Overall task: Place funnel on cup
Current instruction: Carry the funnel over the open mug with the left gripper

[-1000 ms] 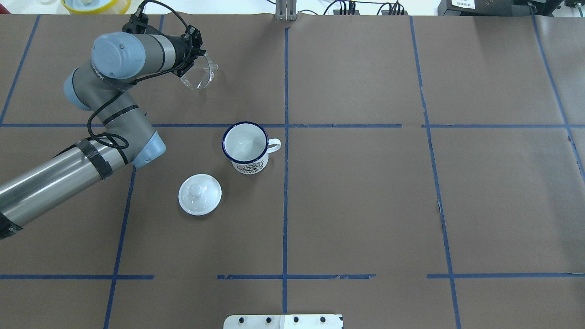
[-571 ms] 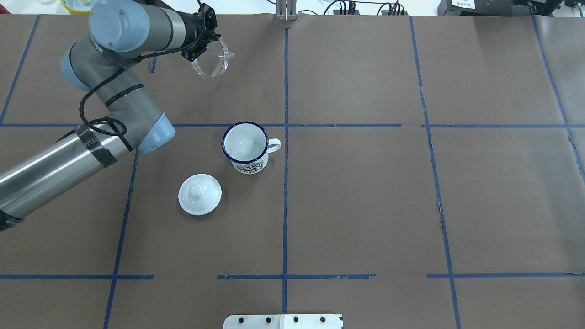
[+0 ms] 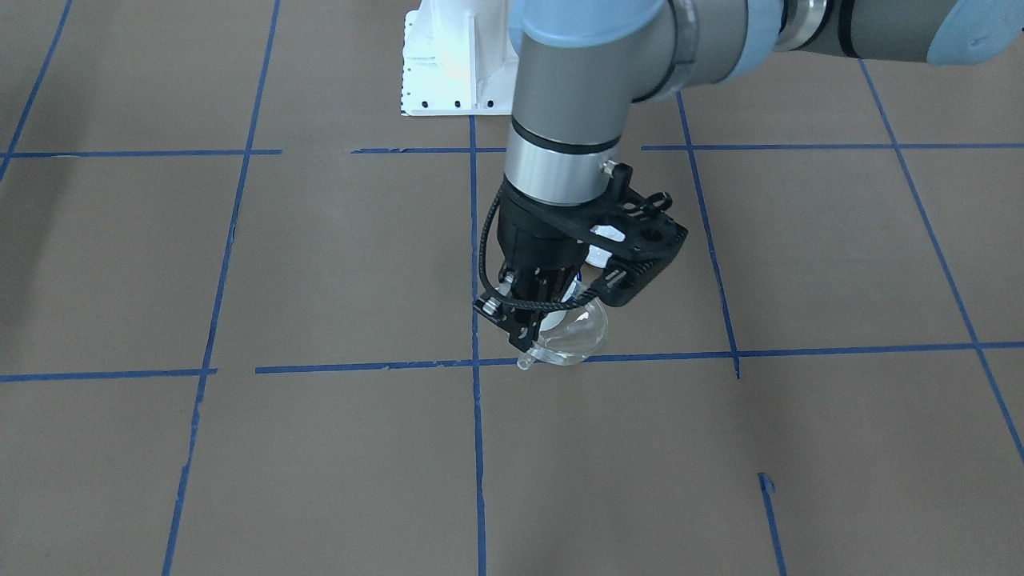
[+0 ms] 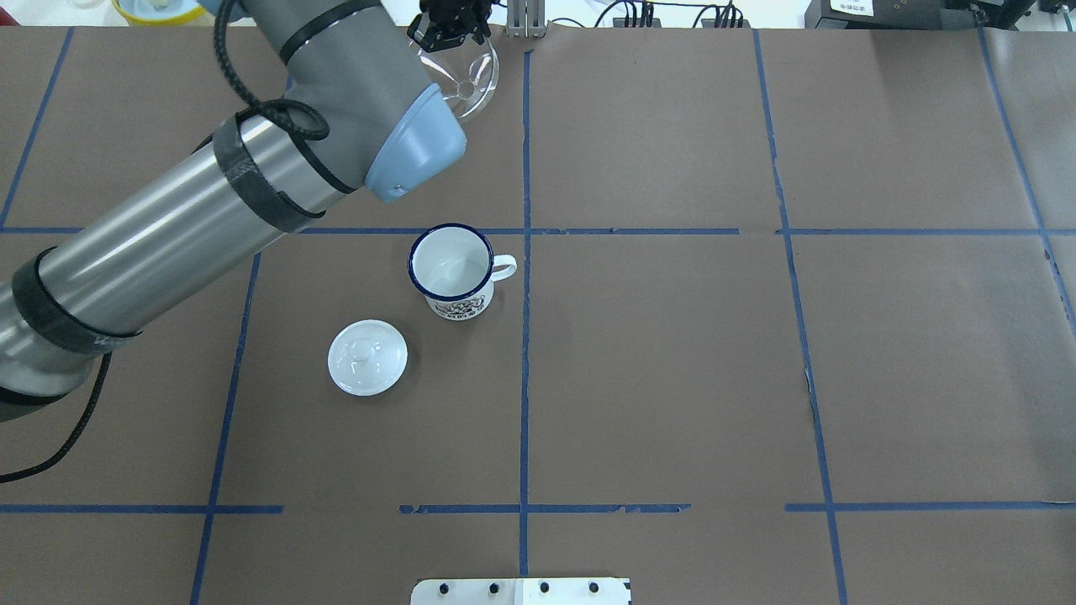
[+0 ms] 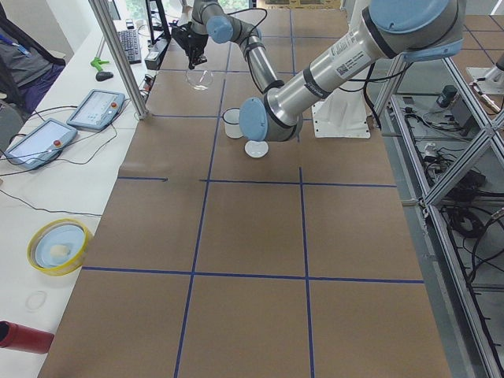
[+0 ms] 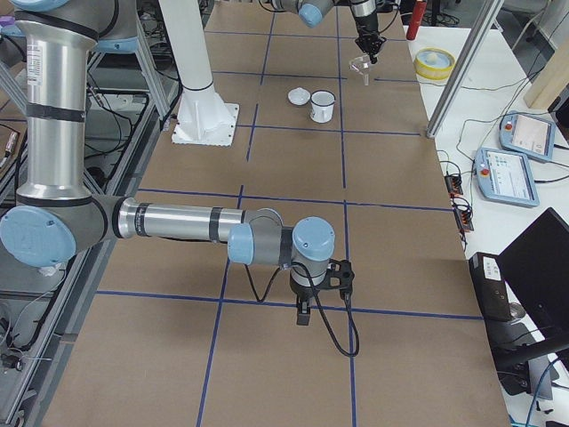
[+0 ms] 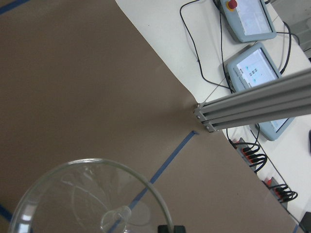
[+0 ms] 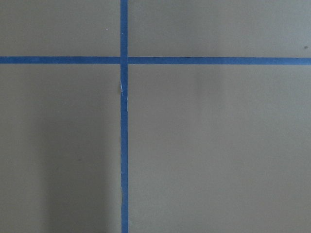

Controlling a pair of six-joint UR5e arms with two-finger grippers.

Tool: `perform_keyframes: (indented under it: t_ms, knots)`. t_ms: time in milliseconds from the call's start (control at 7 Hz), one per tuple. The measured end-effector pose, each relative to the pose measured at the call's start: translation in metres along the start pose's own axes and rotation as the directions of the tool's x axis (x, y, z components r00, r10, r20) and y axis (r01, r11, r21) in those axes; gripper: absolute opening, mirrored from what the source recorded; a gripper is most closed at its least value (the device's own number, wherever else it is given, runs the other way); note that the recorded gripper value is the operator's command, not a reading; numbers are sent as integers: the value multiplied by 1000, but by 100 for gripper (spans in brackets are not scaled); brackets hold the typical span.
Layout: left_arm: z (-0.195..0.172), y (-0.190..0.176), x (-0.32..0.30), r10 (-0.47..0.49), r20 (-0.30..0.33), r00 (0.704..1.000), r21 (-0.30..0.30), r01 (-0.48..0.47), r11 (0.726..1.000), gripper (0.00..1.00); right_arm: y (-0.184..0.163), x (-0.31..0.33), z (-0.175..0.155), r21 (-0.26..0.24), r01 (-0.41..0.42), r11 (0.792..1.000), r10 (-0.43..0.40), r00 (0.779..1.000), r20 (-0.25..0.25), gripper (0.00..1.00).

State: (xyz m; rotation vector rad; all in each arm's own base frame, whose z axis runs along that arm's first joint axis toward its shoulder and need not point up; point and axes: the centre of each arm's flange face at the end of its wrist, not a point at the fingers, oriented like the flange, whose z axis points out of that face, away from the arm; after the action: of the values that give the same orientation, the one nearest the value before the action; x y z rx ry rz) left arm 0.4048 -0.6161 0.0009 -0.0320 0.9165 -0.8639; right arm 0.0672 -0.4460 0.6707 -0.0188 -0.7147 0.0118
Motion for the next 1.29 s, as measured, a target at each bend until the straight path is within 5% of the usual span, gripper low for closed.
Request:
perform_keyframes:
  t_ms: [286,571,1286]
  knots:
    - [14,47,-10,78,207,975,-25,-74,997,0,0,0,0,0,0,1000,0,1000,0,100]
    - [64,89,-41,151,310,939,-74,-134,988,0,0,0,0,0,0,1000,0,1000,0,100]
    - [144,105,-68,200,326,924,-69,-188,980,0,0,0,0,0,0,1000,0,1000,0,100]
